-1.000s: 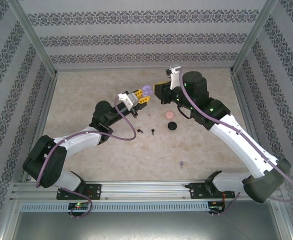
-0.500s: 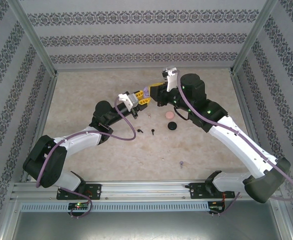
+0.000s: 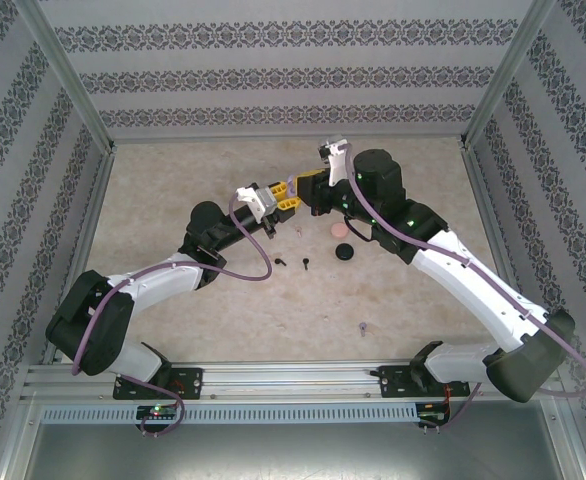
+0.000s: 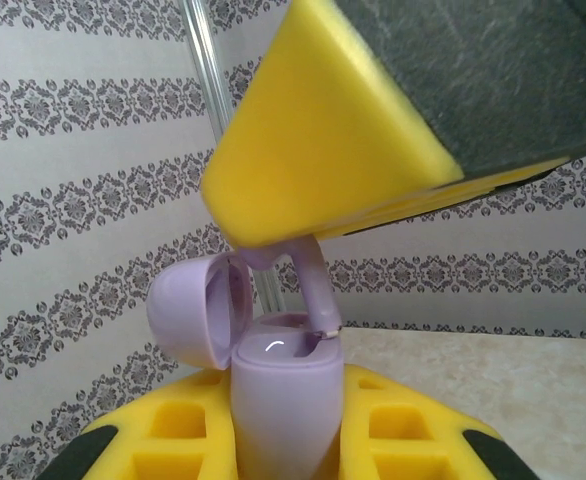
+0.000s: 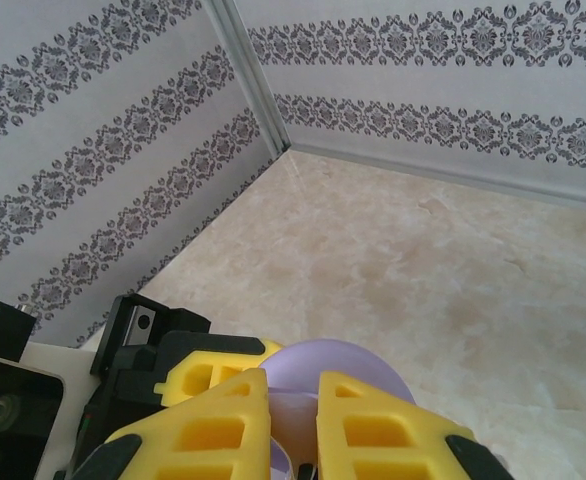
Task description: Insert the wireless bluetooth earbuds into the charging case
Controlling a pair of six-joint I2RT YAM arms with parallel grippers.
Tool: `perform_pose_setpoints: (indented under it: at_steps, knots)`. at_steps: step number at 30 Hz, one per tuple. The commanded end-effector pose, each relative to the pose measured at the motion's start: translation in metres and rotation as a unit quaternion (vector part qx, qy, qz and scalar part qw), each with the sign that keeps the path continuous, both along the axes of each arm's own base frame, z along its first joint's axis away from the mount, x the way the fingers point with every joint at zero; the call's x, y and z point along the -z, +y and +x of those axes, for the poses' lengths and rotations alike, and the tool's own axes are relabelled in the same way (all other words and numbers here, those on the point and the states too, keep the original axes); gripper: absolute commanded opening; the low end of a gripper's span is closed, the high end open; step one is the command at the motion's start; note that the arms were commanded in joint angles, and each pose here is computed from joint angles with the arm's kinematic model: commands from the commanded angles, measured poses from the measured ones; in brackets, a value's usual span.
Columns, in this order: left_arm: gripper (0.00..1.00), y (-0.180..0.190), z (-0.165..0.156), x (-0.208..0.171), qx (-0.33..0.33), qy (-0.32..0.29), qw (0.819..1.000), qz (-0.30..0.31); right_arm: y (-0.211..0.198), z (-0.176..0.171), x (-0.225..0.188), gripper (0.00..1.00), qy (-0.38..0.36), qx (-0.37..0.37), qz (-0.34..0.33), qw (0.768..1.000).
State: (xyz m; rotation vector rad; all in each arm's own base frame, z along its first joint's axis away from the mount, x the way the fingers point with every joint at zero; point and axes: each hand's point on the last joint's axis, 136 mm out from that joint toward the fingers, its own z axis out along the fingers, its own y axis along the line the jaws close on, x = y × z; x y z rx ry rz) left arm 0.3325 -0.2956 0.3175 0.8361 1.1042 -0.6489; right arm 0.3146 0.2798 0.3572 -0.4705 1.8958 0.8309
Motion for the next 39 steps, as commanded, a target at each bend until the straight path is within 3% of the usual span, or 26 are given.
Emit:
perform_pose_setpoints:
  at_steps: [1, 14, 25, 32, 35, 39]
  knots:
    - [0.0, -0.003, -0.01, -0.031, 0.018, -0.038, 0.999, -0.028, 0.001, 0.003, 0.008, 0.14, -0.005, 0.003, -0.009, 1.0]
    - [0.0, -0.003, -0.013, -0.032, 0.024, -0.04, 0.999, -0.026, -0.006, 0.009, 0.019, 0.14, -0.008, 0.017, -0.028, 0.999]
    - [0.0, -0.003, -0.011, -0.032, 0.019, -0.039, 0.999, -0.027, 0.017, -0.018, 0.037, 0.12, -0.032, -0.066, -0.073, 0.995]
    - [0.0, -0.003, -0.009, -0.03, 0.018, -0.035, 0.999, -0.027, 0.014, -0.018, 0.045, 0.13, -0.028, -0.054, -0.085, 0.995]
    - [0.0, -0.004, -0.008, -0.03, 0.019, -0.033, 0.999, -0.027, 0.008, -0.013, 0.037, 0.35, -0.024, -0.032, -0.073, 0.997]
    - [0.0, -0.004, -0.005, -0.027, 0.014, -0.029, 0.999, -0.026, -0.007, -0.008, 0.005, 0.56, -0.017, 0.003, -0.019, 1.0]
